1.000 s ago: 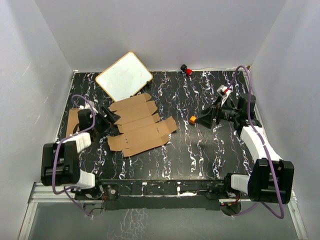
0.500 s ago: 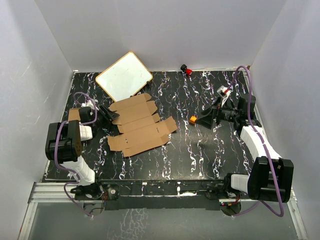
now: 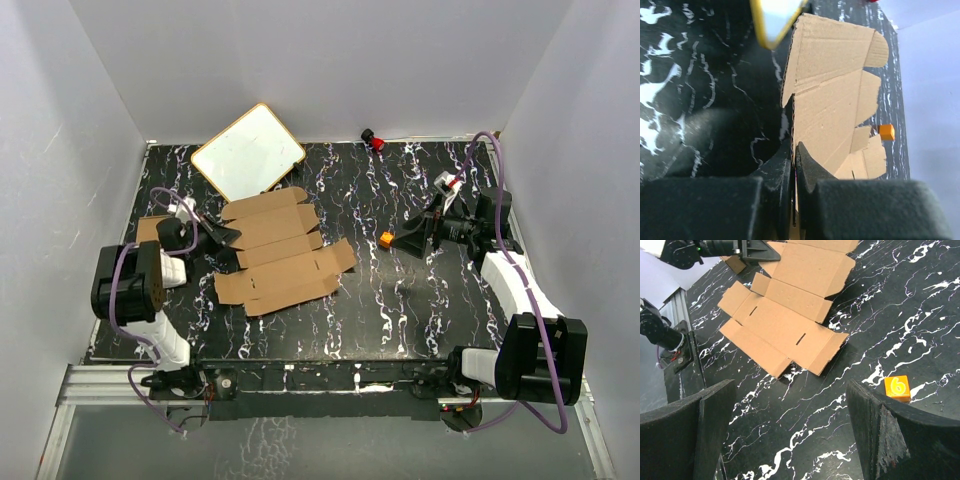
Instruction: Fold the paper box
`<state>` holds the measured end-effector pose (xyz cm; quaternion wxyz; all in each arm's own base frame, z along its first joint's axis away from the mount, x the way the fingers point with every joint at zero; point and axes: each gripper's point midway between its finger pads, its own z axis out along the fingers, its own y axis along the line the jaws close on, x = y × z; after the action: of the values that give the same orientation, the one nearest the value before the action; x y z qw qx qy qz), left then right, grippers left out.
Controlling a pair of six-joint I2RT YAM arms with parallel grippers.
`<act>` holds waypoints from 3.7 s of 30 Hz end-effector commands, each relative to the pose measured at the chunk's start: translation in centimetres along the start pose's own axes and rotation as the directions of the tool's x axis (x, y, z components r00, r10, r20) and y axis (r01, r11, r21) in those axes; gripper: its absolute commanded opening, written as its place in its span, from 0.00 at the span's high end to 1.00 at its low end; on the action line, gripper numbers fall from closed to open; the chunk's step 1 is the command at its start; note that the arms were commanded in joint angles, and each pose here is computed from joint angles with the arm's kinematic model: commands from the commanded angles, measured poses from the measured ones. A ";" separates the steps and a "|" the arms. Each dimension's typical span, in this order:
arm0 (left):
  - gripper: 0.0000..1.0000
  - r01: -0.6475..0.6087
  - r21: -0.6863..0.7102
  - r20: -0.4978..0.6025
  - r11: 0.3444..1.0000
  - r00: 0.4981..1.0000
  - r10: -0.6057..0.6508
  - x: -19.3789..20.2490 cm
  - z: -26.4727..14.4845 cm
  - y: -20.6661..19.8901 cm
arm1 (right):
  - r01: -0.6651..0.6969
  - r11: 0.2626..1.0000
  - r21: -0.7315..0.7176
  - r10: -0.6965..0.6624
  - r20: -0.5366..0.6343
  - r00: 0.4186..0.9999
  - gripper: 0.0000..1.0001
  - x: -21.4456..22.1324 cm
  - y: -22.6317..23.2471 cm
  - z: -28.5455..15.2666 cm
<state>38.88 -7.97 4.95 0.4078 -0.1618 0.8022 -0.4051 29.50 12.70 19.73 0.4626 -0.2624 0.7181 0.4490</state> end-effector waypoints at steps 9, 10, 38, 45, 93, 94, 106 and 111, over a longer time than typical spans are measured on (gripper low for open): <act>1.00 -0.297 0.267 0.185 0.917 0.949 0.254 -0.8 -4.9 -12.4 | 0.055 0.994 -0.099 -0.051 0.038 0.998 0.01 -0.5 1.5 -0.2; 1.00 -0.316 0.276 0.201 0.908 0.943 0.267 -0.8 -5.3 -13.1 | 0.054 0.994 -0.091 -0.051 0.038 0.998 0.01 -0.4 1.3 -0.2; 1.00 -0.381 0.588 0.343 0.713 0.917 0.207 1.6 -11.3 -25.9 | 0.088 0.996 0.029 -0.088 -0.023 0.996 0.01 2.4 -2.1 0.8; 1.00 -0.353 0.675 0.340 0.648 0.928 0.151 1.5 -12.8 -28.4 | 0.097 0.993 0.062 -0.095 -0.030 0.995 0.01 2.5 -2.7 1.1; 0.18 -0.568 0.598 0.107 0.566 0.756 0.645 3.7 -12.7 -31.3 | 0.415 0.887 -0.203 -0.415 0.045 0.909 0.92 -0.8 4.2 -0.4; 0.18 -0.568 0.609 0.090 0.554 0.743 0.663 3.7 -12.7 -31.5 | 0.416 0.886 -0.204 -0.416 0.044 0.908 0.92 -0.8 4.2 -0.5; 0.26 -0.668 0.595 0.107 0.447 0.617 0.780 3.5 -12.1 -30.6 | 0.320 0.906 -0.279 -0.316 0.059 0.947 0.92 -0.9 4.9 -0.2; 0.33 -0.748 0.517 0.190 0.416 0.575 0.796 1.5 -10.1 -30.6 | 0.289 0.914 -0.286 -0.286 0.052 0.957 0.92 -0.9 4.9 -0.1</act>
<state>25.83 -22.83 30.14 0.4900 0.3497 0.6745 -0.4274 25.72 14.27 19.54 0.4517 -0.3937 0.6498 0.4677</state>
